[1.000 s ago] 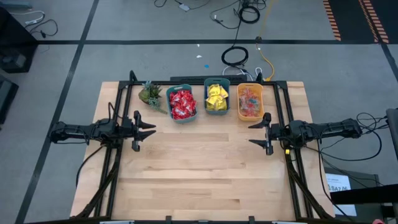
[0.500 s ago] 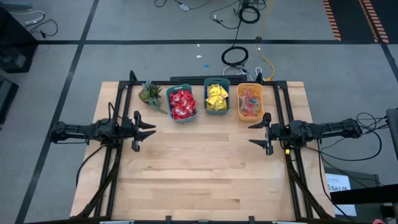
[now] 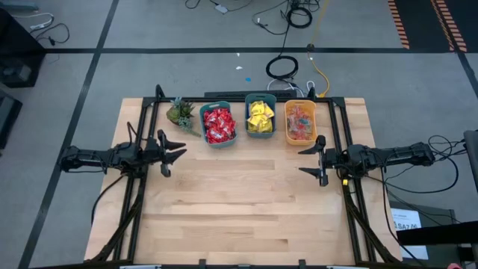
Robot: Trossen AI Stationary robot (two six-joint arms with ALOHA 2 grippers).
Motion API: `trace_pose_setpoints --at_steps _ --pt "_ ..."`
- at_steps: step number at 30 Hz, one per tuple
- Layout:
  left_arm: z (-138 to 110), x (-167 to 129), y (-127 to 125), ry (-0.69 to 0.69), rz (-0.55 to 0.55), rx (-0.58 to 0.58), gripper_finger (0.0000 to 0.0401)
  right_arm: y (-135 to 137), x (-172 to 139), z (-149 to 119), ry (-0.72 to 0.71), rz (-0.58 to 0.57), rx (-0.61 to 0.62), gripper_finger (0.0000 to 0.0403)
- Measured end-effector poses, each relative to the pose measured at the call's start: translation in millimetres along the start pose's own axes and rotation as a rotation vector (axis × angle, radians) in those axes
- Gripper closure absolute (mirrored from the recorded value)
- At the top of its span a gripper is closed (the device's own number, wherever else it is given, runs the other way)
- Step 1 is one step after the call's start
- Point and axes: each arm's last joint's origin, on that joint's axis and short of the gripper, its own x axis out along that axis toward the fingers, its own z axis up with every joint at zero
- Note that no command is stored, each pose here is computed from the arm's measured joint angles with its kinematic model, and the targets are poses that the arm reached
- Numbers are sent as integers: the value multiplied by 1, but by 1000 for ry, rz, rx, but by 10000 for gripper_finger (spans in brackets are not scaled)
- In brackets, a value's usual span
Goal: Sort candy
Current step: Return to Home Position
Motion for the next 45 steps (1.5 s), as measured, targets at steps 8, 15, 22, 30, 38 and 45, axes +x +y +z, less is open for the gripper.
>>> trace_pose_setpoints --at_steps 8,15,22,30,38,45 --pt "0 0 0 1 -4 3 287 0 0 0 0 0 0 124" --pt "0 0 0 2 -6 3 287 0 0 0 0 0 0 124" --pt "0 0 0 2 -6 3 287 0 0 0 0 0 0 124" --pt "0 0 0 3 -7 3 287 0 0 0 0 0 0 124" --pt "0 0 0 4 -7 3 287 0 0 0 0 0 0 124" --pt "0 0 0 4 -8 3 287 0 0 0 0 0 0 124"
